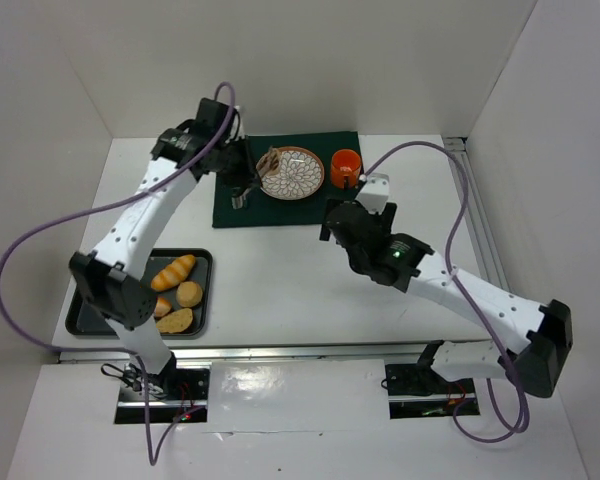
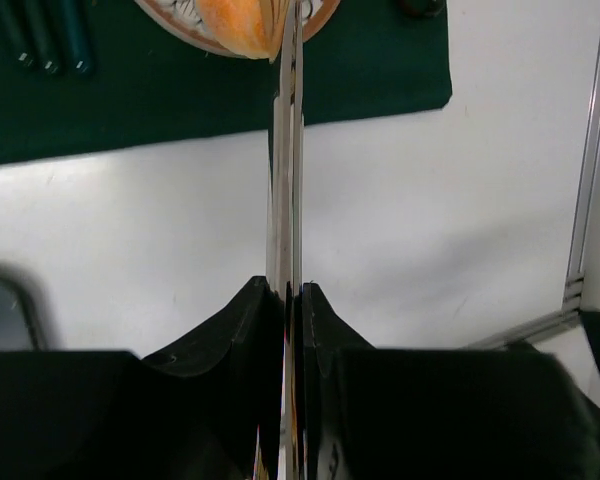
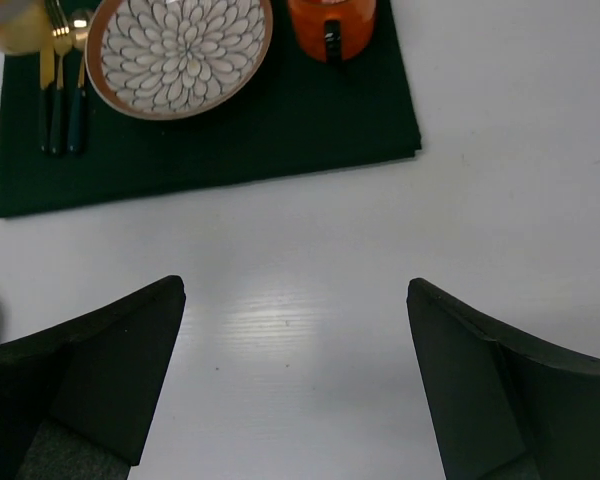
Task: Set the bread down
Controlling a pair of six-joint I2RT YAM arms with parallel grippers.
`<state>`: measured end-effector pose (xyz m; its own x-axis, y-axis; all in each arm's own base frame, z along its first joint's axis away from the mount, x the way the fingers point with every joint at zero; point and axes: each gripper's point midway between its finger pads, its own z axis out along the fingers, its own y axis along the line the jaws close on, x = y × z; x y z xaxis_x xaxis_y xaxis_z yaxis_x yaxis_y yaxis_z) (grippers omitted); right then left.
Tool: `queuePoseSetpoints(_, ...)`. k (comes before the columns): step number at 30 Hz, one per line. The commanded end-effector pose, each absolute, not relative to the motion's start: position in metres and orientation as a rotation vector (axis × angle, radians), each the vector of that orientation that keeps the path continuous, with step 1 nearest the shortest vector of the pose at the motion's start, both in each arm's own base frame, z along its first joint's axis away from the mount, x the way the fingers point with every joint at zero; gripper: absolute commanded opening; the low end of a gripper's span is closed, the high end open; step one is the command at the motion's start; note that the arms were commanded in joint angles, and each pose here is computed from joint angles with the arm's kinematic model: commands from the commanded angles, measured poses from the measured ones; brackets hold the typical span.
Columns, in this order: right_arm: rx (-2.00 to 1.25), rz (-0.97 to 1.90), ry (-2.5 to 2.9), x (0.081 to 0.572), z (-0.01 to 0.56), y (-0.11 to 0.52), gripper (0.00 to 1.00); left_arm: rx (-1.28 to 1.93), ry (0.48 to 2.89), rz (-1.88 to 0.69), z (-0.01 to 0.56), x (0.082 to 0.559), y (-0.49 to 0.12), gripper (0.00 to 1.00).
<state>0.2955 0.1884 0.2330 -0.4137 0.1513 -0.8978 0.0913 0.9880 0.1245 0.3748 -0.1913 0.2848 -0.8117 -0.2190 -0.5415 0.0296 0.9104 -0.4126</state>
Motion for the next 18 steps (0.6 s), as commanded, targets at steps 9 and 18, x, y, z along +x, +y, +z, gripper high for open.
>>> queuePoseSetpoints(9, 0.293, -0.056, 1.991, 0.291, 0.245, 0.144, 0.99, -0.034, 2.424, -0.595, 0.23, 0.469, -0.253, 0.04)
queuePoseSetpoints(18, 0.267, -0.03, 2.013, 0.294, 0.239, 0.151, 0.99, 0.04, 2.474, -0.597, 0.197, 0.47, -0.277, 0.51)
